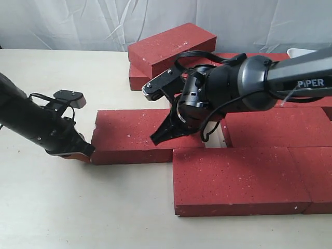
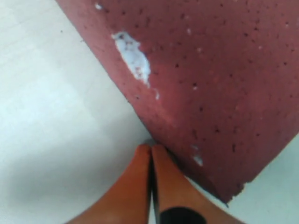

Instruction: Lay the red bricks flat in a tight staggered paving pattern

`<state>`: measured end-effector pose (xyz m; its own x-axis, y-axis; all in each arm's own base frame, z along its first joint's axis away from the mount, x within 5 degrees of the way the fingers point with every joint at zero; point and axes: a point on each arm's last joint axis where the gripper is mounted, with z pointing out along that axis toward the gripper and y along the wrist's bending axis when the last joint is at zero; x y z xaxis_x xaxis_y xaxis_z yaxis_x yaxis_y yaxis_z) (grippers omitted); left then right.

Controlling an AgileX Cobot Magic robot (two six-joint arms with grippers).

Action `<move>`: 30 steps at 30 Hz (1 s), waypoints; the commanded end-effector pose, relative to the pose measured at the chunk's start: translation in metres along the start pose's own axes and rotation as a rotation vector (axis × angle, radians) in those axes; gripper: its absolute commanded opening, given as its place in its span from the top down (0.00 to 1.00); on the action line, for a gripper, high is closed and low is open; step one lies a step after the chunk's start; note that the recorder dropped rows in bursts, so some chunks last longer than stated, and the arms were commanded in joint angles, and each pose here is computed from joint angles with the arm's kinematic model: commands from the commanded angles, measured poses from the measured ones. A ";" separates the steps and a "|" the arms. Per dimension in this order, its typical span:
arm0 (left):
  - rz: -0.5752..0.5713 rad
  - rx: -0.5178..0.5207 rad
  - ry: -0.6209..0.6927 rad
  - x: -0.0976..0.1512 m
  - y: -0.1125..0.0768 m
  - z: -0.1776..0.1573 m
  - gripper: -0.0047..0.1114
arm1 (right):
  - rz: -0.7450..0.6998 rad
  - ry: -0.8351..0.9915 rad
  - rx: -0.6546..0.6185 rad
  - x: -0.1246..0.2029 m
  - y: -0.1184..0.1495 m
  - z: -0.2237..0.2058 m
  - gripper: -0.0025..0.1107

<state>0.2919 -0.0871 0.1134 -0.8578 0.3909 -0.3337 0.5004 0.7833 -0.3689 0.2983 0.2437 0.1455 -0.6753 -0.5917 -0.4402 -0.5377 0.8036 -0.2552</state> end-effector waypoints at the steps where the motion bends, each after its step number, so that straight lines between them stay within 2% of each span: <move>1: -0.033 -0.051 -0.025 -0.004 0.002 -0.001 0.96 | -0.015 0.040 0.009 0.006 0.003 0.012 0.99; 6: -0.108 -0.169 -0.001 -0.001 0.015 -0.004 0.96 | -0.008 0.016 0.018 0.001 -0.002 0.000 0.99; 10: -0.164 -0.223 -0.063 -0.005 0.021 -0.005 0.96 | 0.010 -0.029 0.024 -0.006 -0.008 -0.019 0.99; 14: -0.129 -0.256 -0.115 -0.014 0.011 0.000 0.96 | 0.074 -0.072 0.021 -0.012 -0.027 -0.038 0.99; 16: -0.089 -0.264 -0.139 -0.023 0.003 0.002 0.96 | 0.110 -0.053 0.012 -0.010 -0.048 -0.046 0.99; 23: -0.121 -0.242 -0.137 -0.035 -0.004 -0.001 0.96 | 0.192 0.036 -0.010 0.004 -0.092 -0.057 0.99; 27: -0.130 -0.245 -0.098 -0.035 -0.009 0.001 0.96 | 0.231 0.036 -0.030 0.005 -0.101 -0.055 0.99; 30: -0.107 -0.241 -0.083 -0.036 -0.021 0.006 0.96 | 0.227 0.028 -0.064 0.004 -0.098 -0.055 0.99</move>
<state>0.3168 -0.1095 0.1275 -0.8864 0.2467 -0.3917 0.3409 0.9203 -0.1918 0.3211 0.1589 0.2142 -0.8011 -0.3981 -0.4470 -0.3853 0.9144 -0.1241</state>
